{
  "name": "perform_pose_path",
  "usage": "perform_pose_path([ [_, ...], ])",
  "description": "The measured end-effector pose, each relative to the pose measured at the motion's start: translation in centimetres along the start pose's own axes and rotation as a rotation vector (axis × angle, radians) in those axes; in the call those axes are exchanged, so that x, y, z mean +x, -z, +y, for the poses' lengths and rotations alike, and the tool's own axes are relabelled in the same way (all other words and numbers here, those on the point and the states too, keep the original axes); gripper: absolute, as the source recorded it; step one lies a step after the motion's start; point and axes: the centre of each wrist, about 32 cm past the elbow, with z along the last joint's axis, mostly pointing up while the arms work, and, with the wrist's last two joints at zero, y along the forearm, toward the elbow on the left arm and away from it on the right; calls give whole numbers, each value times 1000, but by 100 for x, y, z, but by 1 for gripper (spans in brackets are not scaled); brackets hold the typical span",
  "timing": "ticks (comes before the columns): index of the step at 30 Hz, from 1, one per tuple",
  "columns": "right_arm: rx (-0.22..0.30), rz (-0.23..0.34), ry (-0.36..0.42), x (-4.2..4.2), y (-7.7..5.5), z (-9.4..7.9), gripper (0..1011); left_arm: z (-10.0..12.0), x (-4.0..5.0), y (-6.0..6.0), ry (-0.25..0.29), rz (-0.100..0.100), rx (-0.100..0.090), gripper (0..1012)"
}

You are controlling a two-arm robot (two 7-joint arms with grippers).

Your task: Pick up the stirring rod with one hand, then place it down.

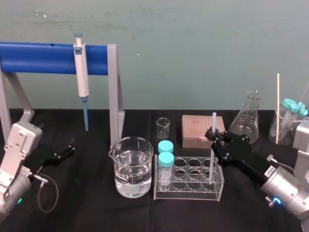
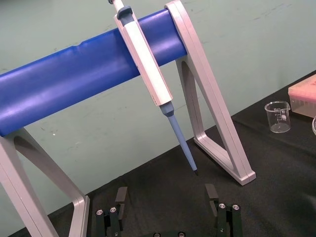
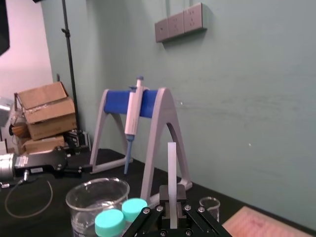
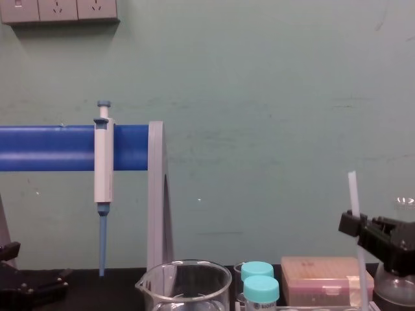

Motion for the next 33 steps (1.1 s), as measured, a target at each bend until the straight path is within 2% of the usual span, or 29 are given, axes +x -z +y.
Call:
perform_pose_path([
  [11,-44,33,14,-44,126,-11,72,0,0,0,0,0,0,1000],
  [24,-56,30,19,-52,135,-13,77,0,0,0,0,0,0,1000],
  [27,-55,31,18,-51,135,-13,153,0,0,0,0,0,0,1000],
  [28,-55,31,18,-51,135,-13,209,0,0,0,0,0,0,1000],
  [29,-55,32,18,-50,135,-13,209,0,0,0,0,0,0,1000],
  [32,-55,32,18,-50,135,-14,329,0,0,0,0,0,0,1000],
  [33,-55,32,18,-50,135,-14,329,0,0,0,0,0,0,1000],
])
